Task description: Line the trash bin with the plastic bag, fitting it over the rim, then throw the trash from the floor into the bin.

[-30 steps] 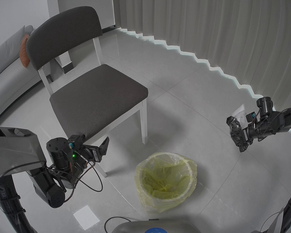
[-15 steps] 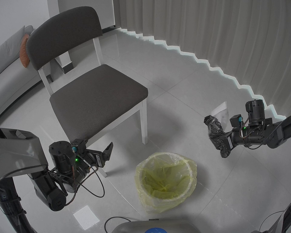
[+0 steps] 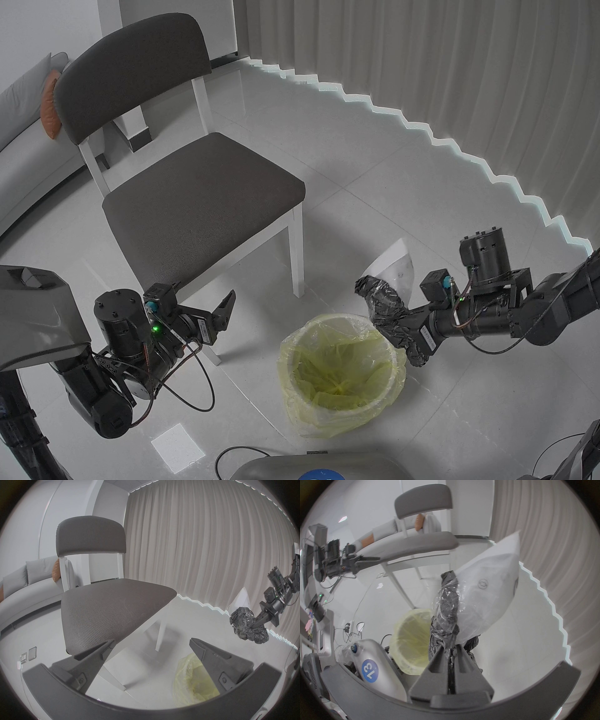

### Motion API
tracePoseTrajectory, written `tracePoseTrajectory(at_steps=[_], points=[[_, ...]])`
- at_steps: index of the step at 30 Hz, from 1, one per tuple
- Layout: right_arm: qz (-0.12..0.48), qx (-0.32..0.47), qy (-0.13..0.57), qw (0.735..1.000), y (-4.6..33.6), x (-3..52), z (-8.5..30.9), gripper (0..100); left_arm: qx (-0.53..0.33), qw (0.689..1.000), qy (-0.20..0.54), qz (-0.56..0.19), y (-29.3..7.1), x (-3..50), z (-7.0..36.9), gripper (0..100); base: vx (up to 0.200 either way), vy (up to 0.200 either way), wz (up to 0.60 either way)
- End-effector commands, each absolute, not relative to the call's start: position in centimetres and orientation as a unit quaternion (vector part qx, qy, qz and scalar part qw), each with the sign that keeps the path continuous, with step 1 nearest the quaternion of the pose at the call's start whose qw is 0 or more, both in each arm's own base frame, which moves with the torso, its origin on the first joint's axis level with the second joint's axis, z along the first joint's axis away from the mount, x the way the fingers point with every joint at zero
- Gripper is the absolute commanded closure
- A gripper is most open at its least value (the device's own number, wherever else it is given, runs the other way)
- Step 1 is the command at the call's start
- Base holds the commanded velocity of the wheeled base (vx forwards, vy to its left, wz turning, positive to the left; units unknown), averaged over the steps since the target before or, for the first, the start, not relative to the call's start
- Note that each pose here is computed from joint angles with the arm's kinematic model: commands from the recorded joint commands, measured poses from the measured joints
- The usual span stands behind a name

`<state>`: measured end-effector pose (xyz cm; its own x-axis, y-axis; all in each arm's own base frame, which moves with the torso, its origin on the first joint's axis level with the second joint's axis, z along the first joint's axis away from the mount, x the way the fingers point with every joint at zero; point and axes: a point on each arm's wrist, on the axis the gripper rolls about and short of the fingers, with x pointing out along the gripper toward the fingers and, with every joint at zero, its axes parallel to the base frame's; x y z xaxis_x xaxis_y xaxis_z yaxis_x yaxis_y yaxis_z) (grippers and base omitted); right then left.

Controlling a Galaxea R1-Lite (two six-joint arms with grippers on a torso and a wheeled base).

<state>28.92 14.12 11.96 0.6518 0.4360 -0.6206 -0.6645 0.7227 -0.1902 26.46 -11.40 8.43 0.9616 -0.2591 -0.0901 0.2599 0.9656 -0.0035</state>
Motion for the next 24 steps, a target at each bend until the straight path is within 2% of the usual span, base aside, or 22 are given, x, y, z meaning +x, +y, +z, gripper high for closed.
tracePoseTrajectory(at_steps=[1, 14, 24], points=[[0.32, -0.227, 0.301, 0.869, 16.3, 28.7, 9.7, 100, -0.001, 0.991, 0.026, -0.132, -11.2, 26.0, 9.4, 0, 0.0, 0.0, 0.0], [0.349, -0.236, 0.342, 0.84, 20.1, 27.9, 5.3, 100, -0.006, 0.989, 0.022, -0.148, -11.0, 25.7, 9.8, 0, 0.0, 0.0, 0.0], [0.358, -0.243, 0.362, 0.826, 22.7, 29.7, 0.7, 100, -0.005, 0.989, 0.024, -0.144, -10.8, 25.9, 9.7, 0, 0.0, 0.0, 0.0]])
